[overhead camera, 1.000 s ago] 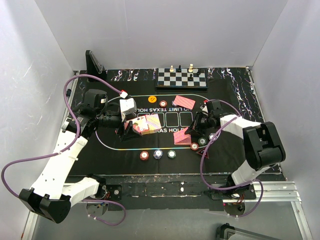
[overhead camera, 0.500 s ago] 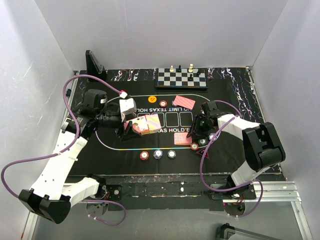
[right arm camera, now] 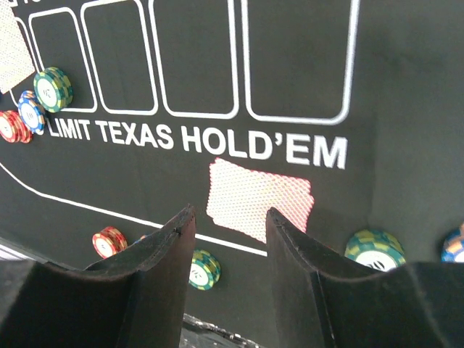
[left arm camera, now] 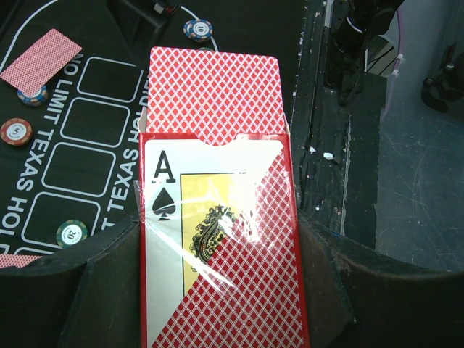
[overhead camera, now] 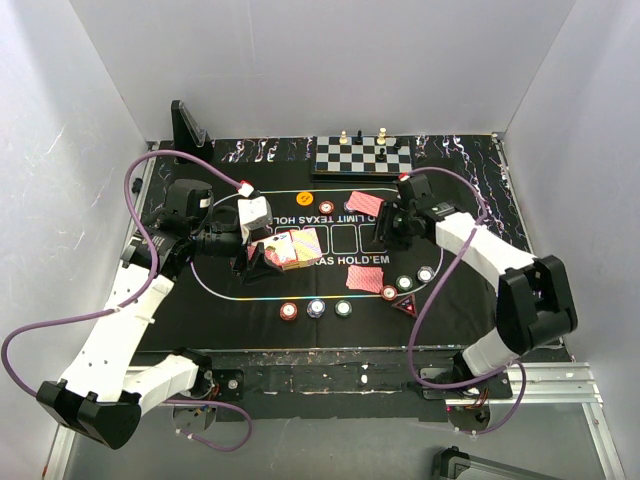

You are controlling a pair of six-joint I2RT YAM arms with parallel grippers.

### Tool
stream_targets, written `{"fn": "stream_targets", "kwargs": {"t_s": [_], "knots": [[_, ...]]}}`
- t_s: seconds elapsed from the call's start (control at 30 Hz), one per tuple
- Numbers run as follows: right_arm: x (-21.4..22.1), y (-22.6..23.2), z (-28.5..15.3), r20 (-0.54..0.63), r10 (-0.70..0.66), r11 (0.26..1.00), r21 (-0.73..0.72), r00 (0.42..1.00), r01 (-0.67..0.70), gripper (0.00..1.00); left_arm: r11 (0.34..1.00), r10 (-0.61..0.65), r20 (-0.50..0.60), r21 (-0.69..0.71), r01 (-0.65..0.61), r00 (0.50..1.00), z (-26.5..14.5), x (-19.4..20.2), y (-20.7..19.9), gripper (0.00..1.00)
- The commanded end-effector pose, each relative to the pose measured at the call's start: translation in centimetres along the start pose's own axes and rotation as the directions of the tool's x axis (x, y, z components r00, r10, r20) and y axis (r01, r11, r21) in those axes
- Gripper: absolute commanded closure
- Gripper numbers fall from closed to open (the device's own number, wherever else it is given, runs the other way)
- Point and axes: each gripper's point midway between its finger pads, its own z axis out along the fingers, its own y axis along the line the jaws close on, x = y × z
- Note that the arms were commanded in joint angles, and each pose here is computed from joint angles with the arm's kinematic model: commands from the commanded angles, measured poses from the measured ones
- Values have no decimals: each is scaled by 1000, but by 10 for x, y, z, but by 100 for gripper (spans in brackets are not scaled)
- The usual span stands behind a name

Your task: Distribute texas hold em gaming equipment

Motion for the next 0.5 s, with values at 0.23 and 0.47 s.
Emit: {"fn": "stream_targets", "kwargs": {"t_s": [0.23,0.47], "knots": [[-8,58,3,6,-84,990,-109,996,85,49,999,43,51,5,-43,998,-7,-14,-9,100],[-28,127,-109,140,-83,918,-374,987,131,19,999,29,46,17,-30,998,-4,-4,-13,100]]}}
